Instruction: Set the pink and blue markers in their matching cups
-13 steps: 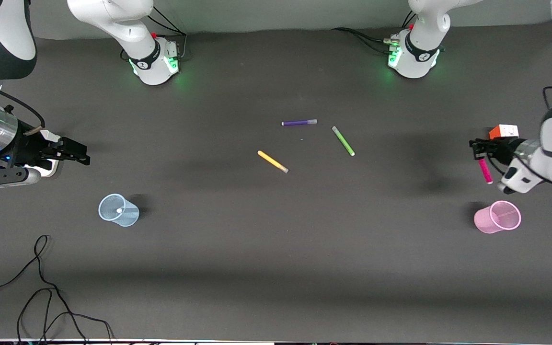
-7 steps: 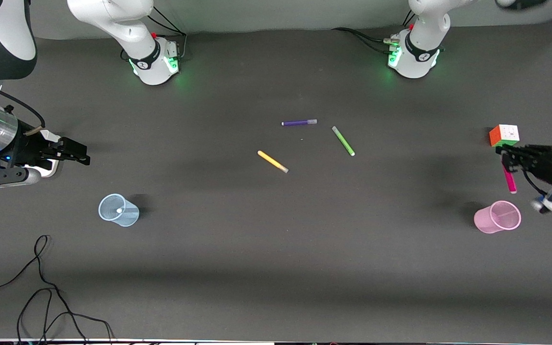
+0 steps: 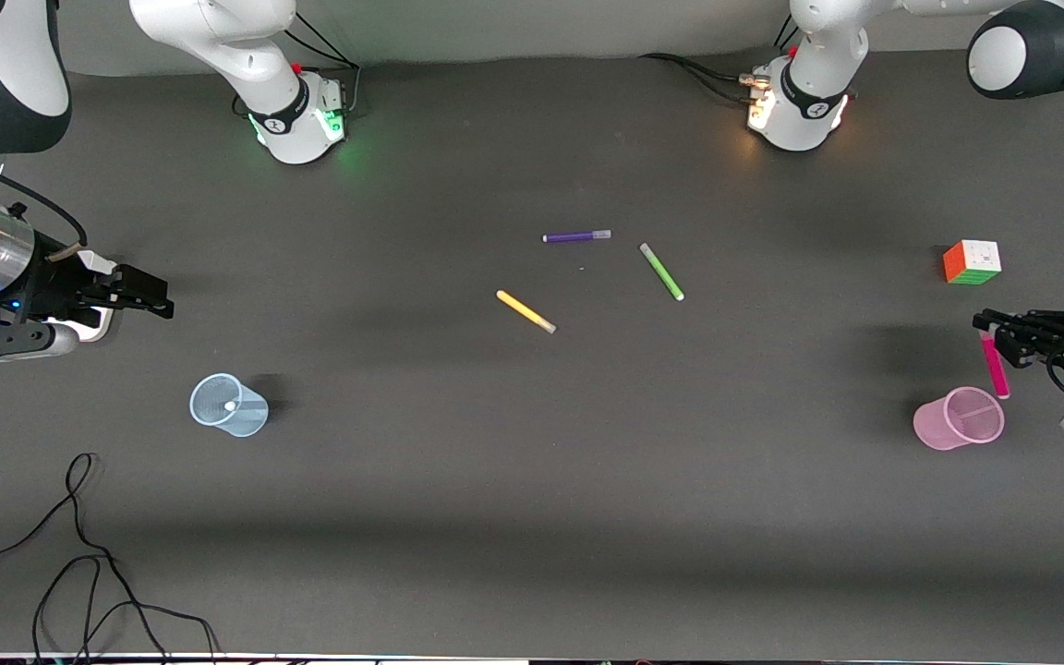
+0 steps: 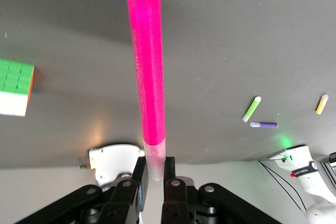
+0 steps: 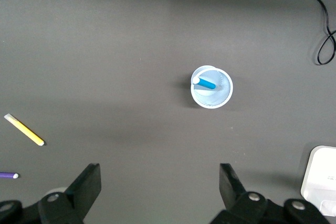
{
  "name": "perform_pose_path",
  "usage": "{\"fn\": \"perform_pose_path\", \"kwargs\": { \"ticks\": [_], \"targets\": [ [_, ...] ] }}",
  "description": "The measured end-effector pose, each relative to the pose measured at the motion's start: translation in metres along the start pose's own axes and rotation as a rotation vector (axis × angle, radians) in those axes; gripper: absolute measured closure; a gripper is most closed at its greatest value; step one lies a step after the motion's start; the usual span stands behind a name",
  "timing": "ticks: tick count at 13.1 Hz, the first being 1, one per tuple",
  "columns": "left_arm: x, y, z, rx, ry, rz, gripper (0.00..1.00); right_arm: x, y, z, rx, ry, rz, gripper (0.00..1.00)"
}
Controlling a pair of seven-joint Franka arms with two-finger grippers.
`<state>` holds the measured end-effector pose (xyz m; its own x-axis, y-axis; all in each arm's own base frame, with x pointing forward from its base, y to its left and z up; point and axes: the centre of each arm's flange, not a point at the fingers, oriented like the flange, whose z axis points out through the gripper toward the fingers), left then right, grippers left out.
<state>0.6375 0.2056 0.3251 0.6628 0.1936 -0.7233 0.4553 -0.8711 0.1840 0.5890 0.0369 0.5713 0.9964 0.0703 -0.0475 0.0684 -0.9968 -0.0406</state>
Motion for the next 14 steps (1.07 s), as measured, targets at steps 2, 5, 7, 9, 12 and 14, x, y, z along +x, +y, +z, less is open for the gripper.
{"fn": "perform_pose_path", "kwargs": {
  "ticks": [2, 5, 7, 9, 12, 14],
  "targets": [
    [0.009, 0.001, 0.003, -0.003, 0.025, 0.015, 0.84, 0.000, 0.000, 0.000, 0.000, 0.000, 0.000, 0.00],
    [0.027, -0.002, 0.013, -0.008, 0.033, 0.030, 0.84, 0.000, 0.000, 0.000, 0.000, 0.000, 0.000, 0.00],
    [0.034, -0.002, 0.018, -0.009, 0.031, 0.038, 0.84, 0.000, 0.000, 0.000, 0.000, 0.000, 0.000, 0.00],
    [0.038, 0.001, 0.020, -0.008, 0.039, 0.042, 0.84, 0.000, 0.000, 0.000, 0.000, 0.000, 0.000, 0.00],
    [0.044, 0.004, 0.025, -0.006, 0.043, 0.047, 0.79, 0.000, 0.000, 0.000, 0.000, 0.000, 0.000, 0.00],
    [0.044, 0.006, 0.025, -0.004, 0.043, 0.049, 0.70, 0.000, 0.000, 0.000, 0.000, 0.000, 0.000, 0.00]
  ]
}}
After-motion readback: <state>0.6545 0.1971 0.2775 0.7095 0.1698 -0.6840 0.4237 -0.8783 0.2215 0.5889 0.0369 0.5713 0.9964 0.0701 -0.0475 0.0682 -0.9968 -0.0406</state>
